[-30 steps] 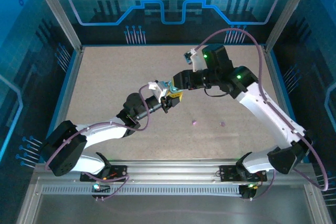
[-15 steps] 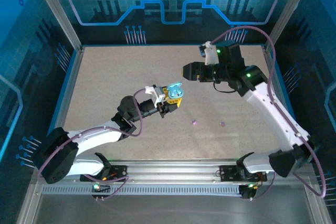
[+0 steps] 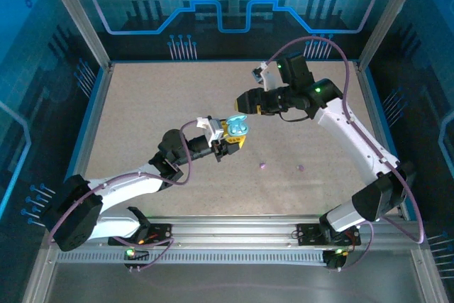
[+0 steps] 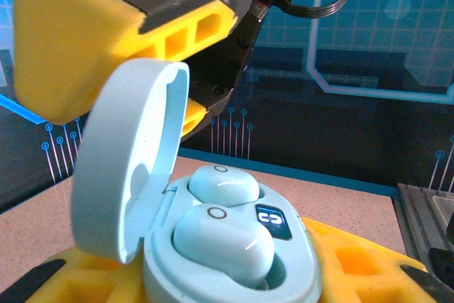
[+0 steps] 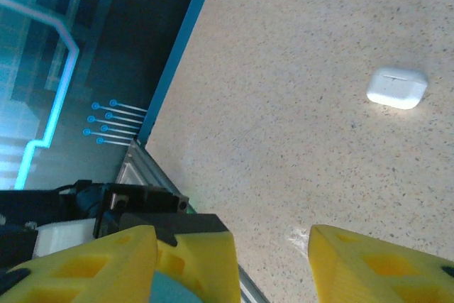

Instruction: Insert the wireless bluetooth earbuds into the charging case

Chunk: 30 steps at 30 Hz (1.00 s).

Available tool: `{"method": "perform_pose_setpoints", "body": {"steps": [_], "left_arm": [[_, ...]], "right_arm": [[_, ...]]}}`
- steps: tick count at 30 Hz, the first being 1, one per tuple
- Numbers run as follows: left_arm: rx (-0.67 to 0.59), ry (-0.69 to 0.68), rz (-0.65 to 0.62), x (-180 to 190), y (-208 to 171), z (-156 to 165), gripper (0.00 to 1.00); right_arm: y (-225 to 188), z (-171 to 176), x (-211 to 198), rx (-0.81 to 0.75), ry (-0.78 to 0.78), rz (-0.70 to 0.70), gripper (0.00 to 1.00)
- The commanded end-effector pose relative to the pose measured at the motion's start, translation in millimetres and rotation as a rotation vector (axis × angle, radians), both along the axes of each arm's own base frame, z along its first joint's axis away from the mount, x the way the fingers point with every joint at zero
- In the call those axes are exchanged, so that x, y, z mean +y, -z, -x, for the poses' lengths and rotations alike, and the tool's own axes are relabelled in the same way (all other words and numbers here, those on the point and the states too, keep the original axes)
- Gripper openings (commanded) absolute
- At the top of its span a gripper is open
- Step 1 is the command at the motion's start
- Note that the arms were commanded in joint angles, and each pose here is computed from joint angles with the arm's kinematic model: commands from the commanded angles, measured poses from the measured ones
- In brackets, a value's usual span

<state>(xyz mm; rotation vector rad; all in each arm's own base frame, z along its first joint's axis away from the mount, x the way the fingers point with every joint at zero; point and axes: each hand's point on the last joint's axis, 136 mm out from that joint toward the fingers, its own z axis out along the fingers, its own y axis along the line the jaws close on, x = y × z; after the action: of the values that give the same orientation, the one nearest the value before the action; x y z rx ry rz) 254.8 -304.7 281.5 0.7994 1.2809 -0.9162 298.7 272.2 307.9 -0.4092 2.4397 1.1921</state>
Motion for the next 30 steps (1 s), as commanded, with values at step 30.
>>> {"method": "perform_pose_setpoints", "body": {"steps": [30], "left_arm": [[-0.024, 0.028, 0.080, -2.8, -36.2, 3.5, 0.37]], "right_arm": [[2.6, 54.4, 8.8, 0.199, -0.240, -0.325, 0.46]]}}
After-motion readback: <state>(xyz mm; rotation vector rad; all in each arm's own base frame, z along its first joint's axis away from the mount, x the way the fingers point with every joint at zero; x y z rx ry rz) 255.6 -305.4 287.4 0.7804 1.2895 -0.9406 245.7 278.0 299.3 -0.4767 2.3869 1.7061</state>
